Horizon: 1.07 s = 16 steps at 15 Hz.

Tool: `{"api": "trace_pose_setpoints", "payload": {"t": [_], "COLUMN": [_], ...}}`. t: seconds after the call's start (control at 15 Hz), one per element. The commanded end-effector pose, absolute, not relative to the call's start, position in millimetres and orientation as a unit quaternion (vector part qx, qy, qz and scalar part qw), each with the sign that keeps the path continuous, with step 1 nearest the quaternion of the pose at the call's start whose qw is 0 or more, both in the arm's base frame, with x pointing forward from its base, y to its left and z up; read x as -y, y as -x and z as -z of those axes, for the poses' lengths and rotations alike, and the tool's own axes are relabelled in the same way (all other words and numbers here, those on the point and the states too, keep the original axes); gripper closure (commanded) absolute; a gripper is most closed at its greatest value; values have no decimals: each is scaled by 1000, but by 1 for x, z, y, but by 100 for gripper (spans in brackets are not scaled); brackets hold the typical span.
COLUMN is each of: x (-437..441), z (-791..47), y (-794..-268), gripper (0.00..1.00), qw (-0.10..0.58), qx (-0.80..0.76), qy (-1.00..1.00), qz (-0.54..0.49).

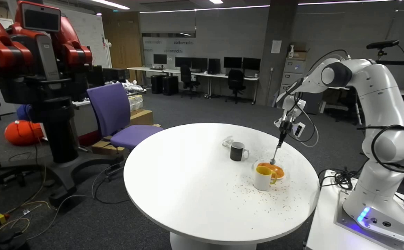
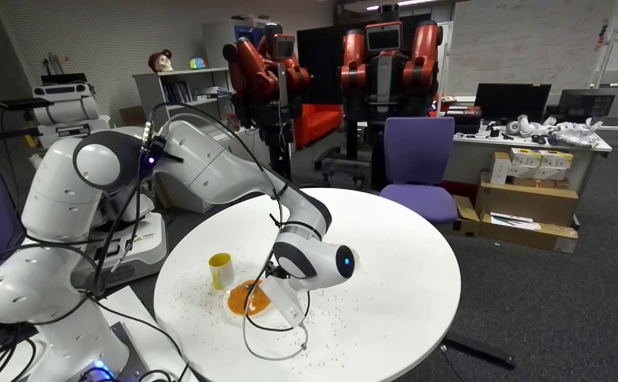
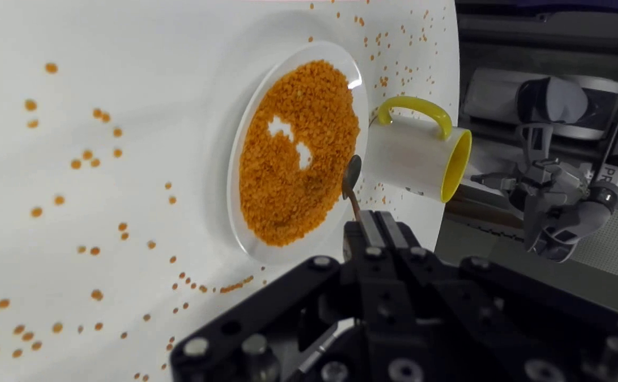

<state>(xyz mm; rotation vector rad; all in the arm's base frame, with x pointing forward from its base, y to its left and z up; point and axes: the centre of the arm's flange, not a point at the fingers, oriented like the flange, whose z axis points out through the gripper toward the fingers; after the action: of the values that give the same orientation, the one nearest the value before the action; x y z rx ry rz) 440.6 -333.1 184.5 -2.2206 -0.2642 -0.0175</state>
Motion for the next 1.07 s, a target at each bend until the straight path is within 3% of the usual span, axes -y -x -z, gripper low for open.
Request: {"api": "trace_pose_setpoints", "payload": {"t": [0.0,1.0], "x": [342,314], "z": [-197,-169], "y": [-476,-557], "gripper": [99,99], "qw": [425,422], "qx": [150,266], "qy": [893,862], "qz": [-10,-89]}}
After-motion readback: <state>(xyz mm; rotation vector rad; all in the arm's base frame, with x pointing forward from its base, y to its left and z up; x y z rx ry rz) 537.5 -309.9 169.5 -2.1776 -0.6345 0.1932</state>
